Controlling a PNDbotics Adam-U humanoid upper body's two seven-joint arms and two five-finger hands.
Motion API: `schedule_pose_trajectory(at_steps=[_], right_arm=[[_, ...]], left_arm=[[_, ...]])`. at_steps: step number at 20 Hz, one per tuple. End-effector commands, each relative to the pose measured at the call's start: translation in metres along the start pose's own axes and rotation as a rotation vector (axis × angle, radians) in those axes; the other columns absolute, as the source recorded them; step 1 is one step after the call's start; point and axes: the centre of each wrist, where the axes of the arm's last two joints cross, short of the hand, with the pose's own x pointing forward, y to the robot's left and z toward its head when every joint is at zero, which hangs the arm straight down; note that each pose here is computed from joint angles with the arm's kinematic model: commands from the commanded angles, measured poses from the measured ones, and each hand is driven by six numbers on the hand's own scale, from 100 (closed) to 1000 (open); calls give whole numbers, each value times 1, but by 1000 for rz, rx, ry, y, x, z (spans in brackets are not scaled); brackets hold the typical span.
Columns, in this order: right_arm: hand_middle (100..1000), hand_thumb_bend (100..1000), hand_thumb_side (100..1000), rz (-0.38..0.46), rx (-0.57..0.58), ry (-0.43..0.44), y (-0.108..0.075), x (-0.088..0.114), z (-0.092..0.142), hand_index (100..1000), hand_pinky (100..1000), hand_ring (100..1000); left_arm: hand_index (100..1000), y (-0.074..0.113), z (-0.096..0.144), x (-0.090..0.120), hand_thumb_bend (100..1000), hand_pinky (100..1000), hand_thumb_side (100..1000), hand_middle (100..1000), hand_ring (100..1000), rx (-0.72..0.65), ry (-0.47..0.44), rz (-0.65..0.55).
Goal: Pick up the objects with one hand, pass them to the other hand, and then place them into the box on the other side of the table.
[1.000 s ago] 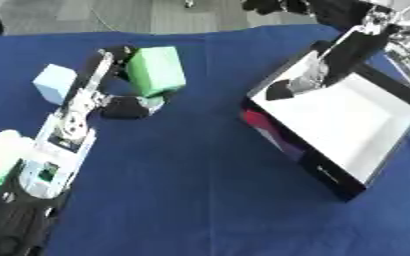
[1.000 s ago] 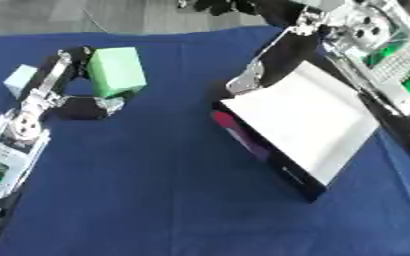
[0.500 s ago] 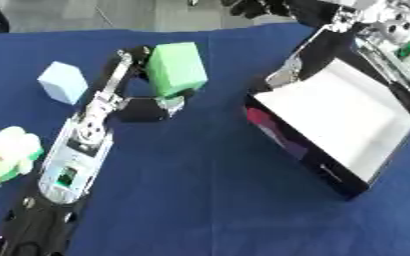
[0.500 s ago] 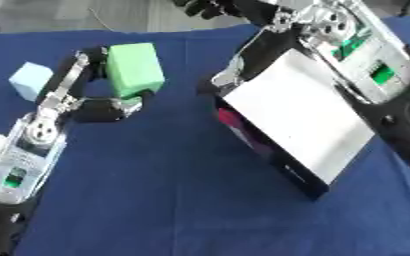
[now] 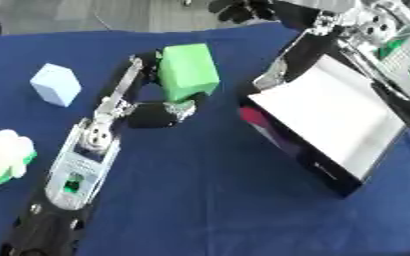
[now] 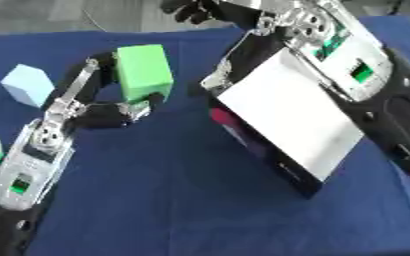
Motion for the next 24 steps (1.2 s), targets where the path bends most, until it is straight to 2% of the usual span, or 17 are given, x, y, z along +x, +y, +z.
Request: schedule_pose_trajectory(at_steps=[1,12,24], right_arm=[[894,648,100,14,6,-13,-6,5,-1,907,940,917],[889,646,100,6,59,9,0,-5,-10,904,939,917],[871,639,100,-39,52,48,4,-17,-13,895,938,914]], left_arm=[[576,-3,-4,7,100,652,245,435,638,-11,-30,32],[578,-17,-10,14,100,649,278,433,635,-17,-81,117],[574,-20,-11,15,100,648,253,431,634,-16,-94,90]])
